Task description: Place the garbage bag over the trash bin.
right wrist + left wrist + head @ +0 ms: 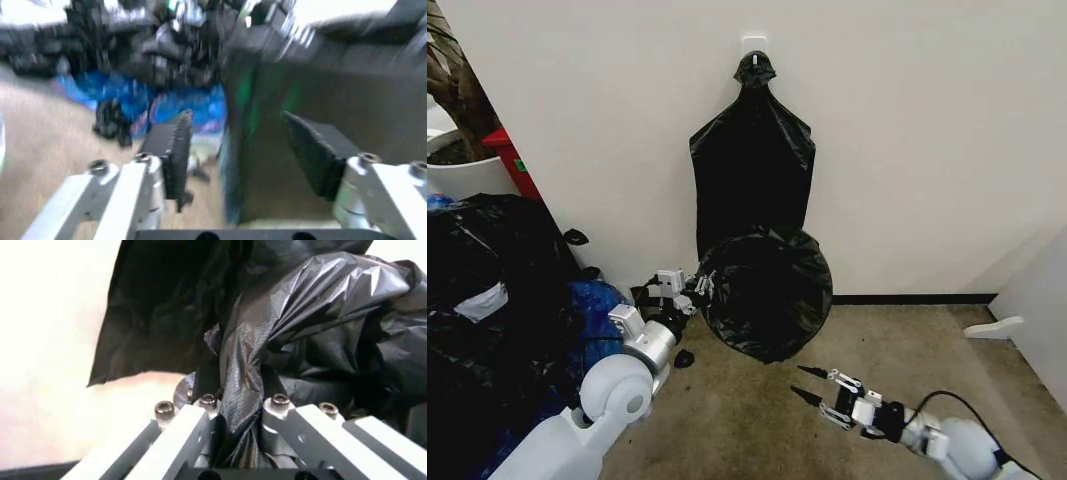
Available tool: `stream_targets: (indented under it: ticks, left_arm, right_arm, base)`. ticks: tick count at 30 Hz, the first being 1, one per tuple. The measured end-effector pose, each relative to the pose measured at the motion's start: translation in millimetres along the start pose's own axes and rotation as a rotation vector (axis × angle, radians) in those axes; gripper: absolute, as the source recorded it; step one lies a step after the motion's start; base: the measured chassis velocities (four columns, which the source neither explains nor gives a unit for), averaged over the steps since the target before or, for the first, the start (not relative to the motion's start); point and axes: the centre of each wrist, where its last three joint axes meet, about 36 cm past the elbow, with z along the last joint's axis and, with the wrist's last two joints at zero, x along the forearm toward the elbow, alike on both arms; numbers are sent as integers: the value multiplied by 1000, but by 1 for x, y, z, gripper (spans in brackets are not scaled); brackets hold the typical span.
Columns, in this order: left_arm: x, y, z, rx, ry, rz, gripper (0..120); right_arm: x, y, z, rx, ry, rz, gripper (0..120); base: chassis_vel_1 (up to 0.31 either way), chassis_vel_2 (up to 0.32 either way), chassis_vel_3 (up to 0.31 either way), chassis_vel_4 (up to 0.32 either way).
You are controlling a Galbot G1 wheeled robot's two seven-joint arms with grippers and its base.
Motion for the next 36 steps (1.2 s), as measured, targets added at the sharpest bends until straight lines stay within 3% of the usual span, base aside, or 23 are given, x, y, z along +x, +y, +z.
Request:
stream_targets:
  ticks: [2,3,5,9,11,21,25,36]
  left_arm:
    - [2,1,6,-8,6,-9,4]
    - [4,0,13,-13,10,-17,4]
    - [5,-1,16,-14,10,-17,4]
    - [6,-11,35,-53,-20,8,4]
    - [8,-14,40,-83,-51,13,4]
    - [14,-20,55,-145,-109,32,4]
    - [14,-21,56,-156,-119,40,4]
    - [13,-24,66,-204,-138,84,4]
  right_arm:
    - [-1,-11,-13,3,-50,0,60]
    - [-10,-23,-31,1,-118,34,58]
    - [-17,-28,-42,-12,-148,67,58]
    - [-73,-18,-104,-184,-202,444,40]
    - [-96,0,-128,-273,-136,577,32]
    - [-152,42,-183,-547,168,853,0]
    - [-165,48,-187,-613,271,876,0]
    - [-192,39,-165,-630,413,881,0]
  base:
    - [0,0,0,0]
    - [0,0,0,0]
    - [0,0,0,0]
    - [0,0,0,0]
    - [0,0,0,0]
    - [0,0,0,0]
    - [0,0,0,0]
    - [0,0,0,0]
